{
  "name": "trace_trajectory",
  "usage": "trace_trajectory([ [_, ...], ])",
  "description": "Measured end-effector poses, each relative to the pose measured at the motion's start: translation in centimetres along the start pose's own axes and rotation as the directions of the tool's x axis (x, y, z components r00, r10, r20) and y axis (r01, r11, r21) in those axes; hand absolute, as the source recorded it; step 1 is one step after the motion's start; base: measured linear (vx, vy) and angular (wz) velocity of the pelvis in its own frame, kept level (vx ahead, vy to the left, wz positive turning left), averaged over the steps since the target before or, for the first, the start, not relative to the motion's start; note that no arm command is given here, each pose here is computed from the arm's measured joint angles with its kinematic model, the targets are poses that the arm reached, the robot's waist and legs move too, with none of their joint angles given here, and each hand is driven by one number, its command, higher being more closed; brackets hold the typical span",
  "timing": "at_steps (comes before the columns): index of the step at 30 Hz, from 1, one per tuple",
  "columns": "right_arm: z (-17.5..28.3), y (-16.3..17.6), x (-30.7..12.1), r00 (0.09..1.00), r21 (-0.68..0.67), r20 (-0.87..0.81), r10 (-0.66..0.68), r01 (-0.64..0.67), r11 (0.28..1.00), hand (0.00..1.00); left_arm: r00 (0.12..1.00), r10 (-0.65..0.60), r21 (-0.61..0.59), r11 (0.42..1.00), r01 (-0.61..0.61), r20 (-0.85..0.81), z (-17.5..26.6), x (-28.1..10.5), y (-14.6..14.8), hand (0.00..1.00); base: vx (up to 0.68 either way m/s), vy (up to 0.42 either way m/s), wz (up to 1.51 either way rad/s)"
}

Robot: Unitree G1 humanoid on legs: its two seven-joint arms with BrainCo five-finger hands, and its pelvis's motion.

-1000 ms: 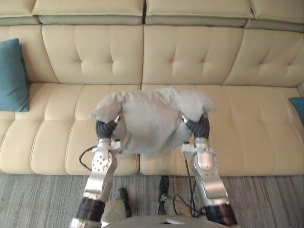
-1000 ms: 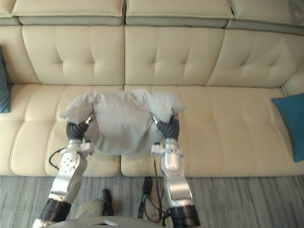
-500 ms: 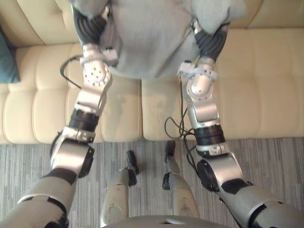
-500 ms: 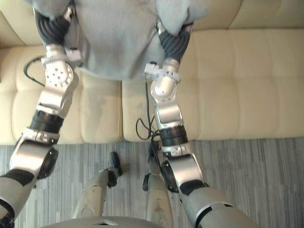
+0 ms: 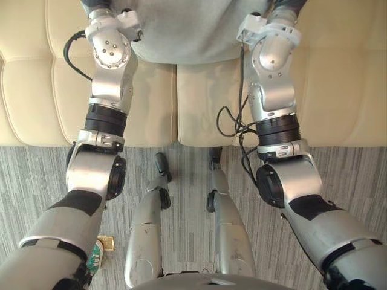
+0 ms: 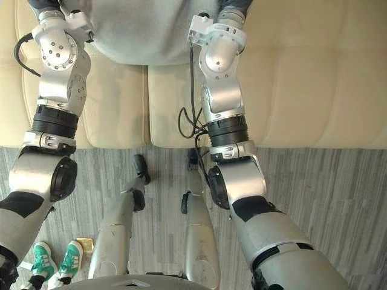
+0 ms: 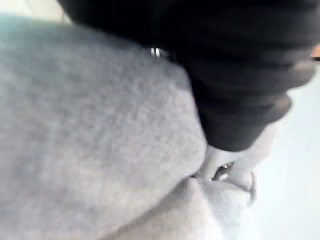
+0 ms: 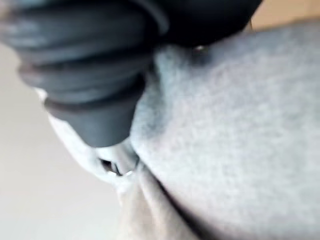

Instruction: Pick up cushions and gather them together orderly.

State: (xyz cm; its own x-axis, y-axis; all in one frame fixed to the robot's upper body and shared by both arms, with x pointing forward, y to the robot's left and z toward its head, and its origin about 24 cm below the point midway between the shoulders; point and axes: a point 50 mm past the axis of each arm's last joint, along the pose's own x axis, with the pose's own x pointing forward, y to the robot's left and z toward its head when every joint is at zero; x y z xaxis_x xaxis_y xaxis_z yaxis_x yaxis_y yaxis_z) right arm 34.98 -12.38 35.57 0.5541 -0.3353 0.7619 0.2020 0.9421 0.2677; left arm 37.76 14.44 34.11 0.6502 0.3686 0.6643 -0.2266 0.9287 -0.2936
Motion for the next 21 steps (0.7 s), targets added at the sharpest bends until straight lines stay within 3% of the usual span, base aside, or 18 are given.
trace_trajectory([
  [10,0.1,-1.2,1.9,0.999,0.086,-0.05,-0.003,0.008,0.996,0.0,1.0,0.018,-0.021,1.0,-0.018,0.014,1.2,1.6,1.3,0.0,-0.05,-0.028,-0.02],
  [21,1.0,-6.3,5.3,0.993,0.17,-0.112,-0.042,0.061,0.984,0.0,1.0,0.022,0.034,0.999,-0.022,-0.007,2.2,4.1,5.5,0.0,-0.05,-0.025,-0.04],
])
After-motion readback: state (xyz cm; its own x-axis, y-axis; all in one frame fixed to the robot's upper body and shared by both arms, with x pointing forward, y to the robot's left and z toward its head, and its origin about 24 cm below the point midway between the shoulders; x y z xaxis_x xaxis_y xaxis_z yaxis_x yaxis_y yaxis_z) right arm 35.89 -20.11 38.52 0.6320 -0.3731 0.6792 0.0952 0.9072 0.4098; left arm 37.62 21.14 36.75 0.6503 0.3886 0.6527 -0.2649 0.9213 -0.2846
